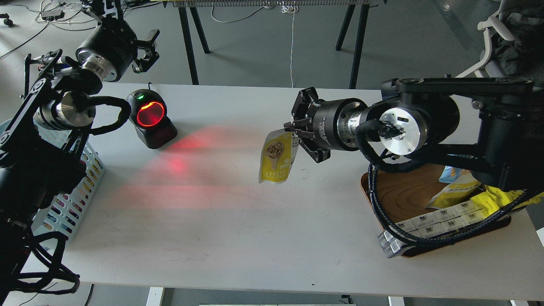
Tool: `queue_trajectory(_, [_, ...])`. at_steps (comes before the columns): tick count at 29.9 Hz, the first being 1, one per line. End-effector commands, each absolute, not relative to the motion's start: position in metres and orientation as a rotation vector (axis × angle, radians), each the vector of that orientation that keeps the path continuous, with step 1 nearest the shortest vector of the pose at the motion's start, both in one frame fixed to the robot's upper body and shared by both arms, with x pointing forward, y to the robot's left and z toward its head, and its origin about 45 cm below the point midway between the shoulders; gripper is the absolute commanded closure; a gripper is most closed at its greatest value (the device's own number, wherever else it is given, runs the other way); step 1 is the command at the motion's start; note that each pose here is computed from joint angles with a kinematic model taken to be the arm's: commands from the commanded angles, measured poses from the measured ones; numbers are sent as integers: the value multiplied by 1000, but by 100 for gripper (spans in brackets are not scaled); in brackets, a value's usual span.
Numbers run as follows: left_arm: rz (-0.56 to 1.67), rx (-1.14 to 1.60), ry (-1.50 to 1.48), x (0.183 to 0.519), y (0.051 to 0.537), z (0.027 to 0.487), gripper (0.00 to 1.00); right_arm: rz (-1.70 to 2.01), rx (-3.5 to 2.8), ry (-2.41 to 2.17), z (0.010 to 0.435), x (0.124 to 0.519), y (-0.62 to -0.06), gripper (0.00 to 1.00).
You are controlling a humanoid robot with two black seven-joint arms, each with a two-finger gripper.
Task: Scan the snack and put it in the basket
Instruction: 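Lift the yellow snack packet and carry it toward the table center, then set the yellow packet upright on the table and open the right gripper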
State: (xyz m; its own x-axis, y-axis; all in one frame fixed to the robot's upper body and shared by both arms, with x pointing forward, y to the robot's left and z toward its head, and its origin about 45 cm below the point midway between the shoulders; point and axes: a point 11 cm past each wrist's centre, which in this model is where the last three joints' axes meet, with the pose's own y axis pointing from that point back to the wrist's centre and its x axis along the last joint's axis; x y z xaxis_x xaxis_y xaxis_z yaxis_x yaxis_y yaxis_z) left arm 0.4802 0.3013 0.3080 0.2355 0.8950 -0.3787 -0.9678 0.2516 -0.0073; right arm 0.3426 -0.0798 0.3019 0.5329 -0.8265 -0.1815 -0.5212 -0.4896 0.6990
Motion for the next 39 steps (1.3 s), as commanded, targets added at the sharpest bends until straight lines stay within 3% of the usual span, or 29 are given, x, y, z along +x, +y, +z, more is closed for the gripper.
queue_trajectory(1, [1295,-263,328,480,300,308,0,-688,2193,-1059,296,339,-68,99])
queue_trajectory(18, [1294,-265,327,481,299,309,0,-719,2215,-973,277,331,-18,99])
queue_trajectory(39, [1300,-259,329,480,302,306,0,-641,2168,-973,265,332,-21,99])
